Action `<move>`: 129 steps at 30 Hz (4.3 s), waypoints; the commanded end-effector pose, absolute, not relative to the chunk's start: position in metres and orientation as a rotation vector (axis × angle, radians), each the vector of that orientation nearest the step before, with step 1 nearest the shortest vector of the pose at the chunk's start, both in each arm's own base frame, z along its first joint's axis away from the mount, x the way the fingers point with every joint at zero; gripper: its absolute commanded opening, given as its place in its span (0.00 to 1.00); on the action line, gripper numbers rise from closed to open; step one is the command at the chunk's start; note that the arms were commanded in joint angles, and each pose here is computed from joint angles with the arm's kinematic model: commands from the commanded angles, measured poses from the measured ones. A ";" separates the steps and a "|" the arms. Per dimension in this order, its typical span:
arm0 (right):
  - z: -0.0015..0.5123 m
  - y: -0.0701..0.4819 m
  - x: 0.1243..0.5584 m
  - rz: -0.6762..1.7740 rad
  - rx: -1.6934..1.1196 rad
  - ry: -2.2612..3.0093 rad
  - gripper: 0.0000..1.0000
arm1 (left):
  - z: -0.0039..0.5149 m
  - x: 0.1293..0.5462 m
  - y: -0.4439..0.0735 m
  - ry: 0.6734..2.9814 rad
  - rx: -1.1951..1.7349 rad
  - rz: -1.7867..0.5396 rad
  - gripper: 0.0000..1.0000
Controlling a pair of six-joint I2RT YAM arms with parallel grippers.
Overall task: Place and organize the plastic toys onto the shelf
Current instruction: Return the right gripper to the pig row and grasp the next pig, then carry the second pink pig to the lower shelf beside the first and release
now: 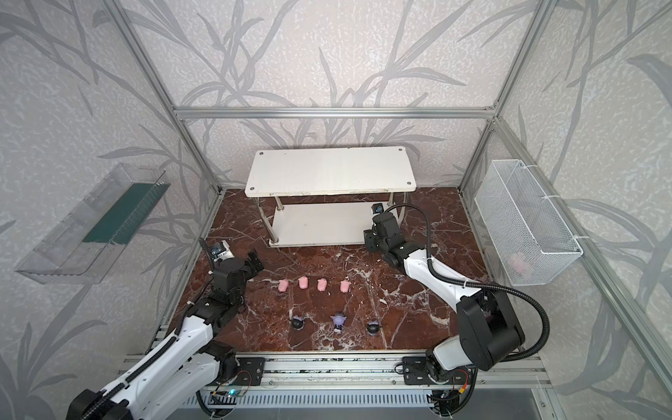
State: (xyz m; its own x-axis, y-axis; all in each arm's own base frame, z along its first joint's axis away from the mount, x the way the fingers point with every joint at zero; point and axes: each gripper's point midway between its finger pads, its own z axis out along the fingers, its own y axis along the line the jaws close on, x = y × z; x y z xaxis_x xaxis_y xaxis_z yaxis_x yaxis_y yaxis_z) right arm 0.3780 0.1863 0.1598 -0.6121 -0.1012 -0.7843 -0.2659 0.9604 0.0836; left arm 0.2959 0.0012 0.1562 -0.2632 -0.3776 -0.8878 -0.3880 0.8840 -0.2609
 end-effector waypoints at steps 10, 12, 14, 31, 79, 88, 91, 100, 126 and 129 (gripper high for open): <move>0.122 0.232 0.261 0.443 -0.244 2.484 0.62 | 0.151 0.289 0.003 1.862 -0.596 -0.014 0.96; 0.116 0.241 0.254 0.445 -0.251 2.493 0.61 | 0.149 0.289 0.002 1.863 -0.595 -0.021 0.97; 0.109 0.252 0.247 0.445 -0.270 2.509 0.61 | 0.147 0.290 0.001 1.867 -0.592 -0.030 0.96; 0.047 0.282 0.248 0.325 -0.206 2.648 0.56 | 0.144 0.292 -0.001 1.874 -0.594 -0.039 0.96; 0.150 0.225 0.361 0.084 -0.168 2.363 0.33 | 0.139 0.298 -0.001 1.892 -0.586 -0.006 0.97; 0.150 0.213 0.415 0.080 -0.136 2.333 0.33 | 0.138 0.299 -0.001 1.893 -0.593 -0.007 0.97; 0.131 0.215 0.424 0.060 -0.137 2.358 0.33 | 0.139 0.298 0.000 1.891 -0.593 -0.003 0.97; 0.112 0.216 0.442 0.070 -0.095 2.352 0.33 | 0.137 0.298 0.001 1.901 -0.590 0.010 0.97; 0.082 0.214 0.467 0.032 -0.091 2.410 0.38 | 0.132 0.298 0.001 1.910 -0.593 0.016 0.97; 0.083 0.214 0.466 0.040 -0.083 2.410 0.45 | 0.132 0.297 0.001 1.909 -0.594 0.017 0.97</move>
State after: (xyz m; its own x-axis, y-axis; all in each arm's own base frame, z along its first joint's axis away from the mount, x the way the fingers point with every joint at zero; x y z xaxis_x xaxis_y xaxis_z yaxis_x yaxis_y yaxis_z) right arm 0.4677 0.2143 0.0879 -0.7247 -0.0480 -0.6874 -0.0704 0.9975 0.0045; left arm 0.2989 -0.0034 0.1311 -0.3086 -0.3892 -0.8679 -0.3898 0.8841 -0.2579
